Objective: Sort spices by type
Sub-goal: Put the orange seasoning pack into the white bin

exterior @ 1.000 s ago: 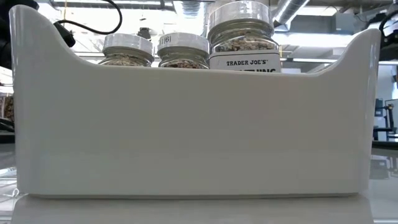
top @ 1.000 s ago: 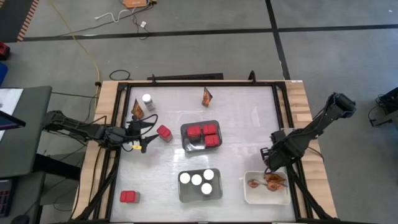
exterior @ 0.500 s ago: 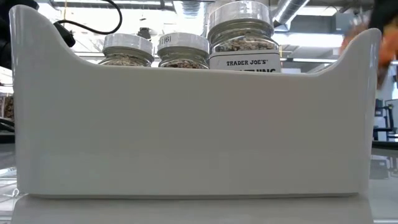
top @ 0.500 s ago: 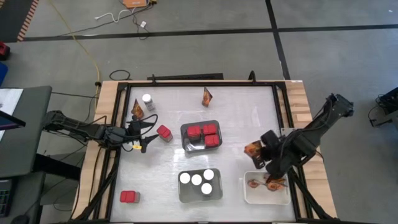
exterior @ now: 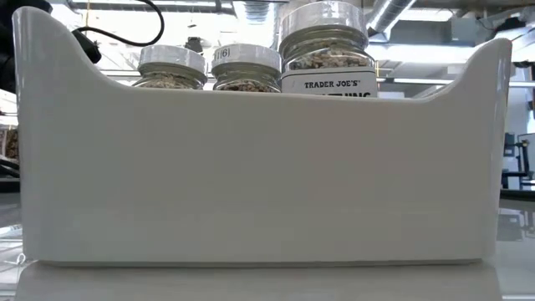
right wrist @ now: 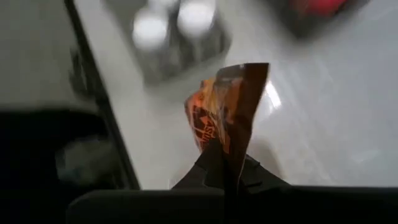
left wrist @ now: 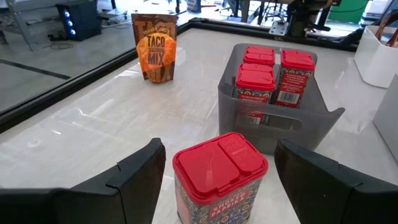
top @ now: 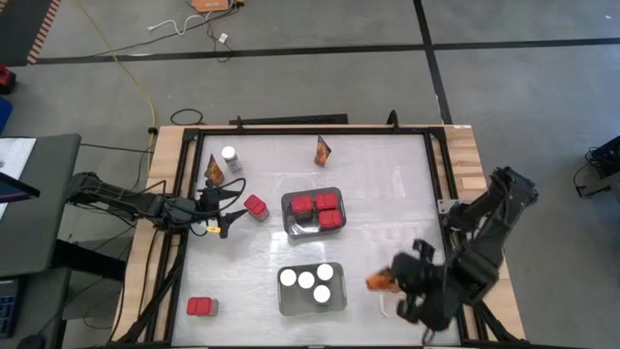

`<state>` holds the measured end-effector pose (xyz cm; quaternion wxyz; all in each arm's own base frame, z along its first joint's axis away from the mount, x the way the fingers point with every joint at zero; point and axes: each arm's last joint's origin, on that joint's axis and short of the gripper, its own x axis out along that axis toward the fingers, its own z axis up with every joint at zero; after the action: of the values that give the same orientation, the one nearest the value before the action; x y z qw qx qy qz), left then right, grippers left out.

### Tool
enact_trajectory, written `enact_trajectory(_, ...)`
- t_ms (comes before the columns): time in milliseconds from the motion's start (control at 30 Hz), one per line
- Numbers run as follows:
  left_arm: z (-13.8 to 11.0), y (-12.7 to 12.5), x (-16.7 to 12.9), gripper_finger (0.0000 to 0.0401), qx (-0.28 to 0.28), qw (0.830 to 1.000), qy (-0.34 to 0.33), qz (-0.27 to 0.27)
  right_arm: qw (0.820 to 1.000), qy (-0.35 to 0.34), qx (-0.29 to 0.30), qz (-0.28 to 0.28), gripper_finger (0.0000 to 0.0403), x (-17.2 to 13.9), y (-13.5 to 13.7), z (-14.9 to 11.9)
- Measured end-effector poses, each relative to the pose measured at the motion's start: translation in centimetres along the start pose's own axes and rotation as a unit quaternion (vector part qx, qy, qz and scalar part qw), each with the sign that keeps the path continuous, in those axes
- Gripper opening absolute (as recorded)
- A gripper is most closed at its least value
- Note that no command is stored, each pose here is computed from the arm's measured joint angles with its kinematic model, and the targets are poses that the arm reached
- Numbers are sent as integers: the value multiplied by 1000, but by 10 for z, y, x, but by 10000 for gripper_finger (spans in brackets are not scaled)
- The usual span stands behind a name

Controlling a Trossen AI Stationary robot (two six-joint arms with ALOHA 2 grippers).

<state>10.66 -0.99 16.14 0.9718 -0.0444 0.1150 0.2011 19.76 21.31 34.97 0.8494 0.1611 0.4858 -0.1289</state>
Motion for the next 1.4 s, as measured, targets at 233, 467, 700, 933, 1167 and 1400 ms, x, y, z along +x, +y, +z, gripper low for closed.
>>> enact_trajectory(233, 0, 0, 0, 290, 0, 1000, 0, 0, 997, 63, -25, -22, 16, -10, 11, -51)
enact_trajectory(467, 0, 0, 0, 290, -3, 1000, 0, 0, 989, 78, -124, -21, 16, -18, 19, -96)
enact_trajectory(700, 0, 0, 0, 290, -4, 1000, 0, 0, 982, 91, -157, -52, 16, -15, 13, -124)
enact_trajectory(933, 0, 0, 0, 290, -19, 1000, 0, 0, 981, 103, -153, -63, 16, 2, 7, -146)
enact_trajectory(1167, 0, 0, 0, 290, -38, 999, 0, 0, 984, 106, -135, -56, 16, 27, 5, -156)
enact_trajectory(1400, 0, 0, 0, 290, -38, 999, 0, 0, 984, 120, -119, -63, 16, 51, -2, -161)
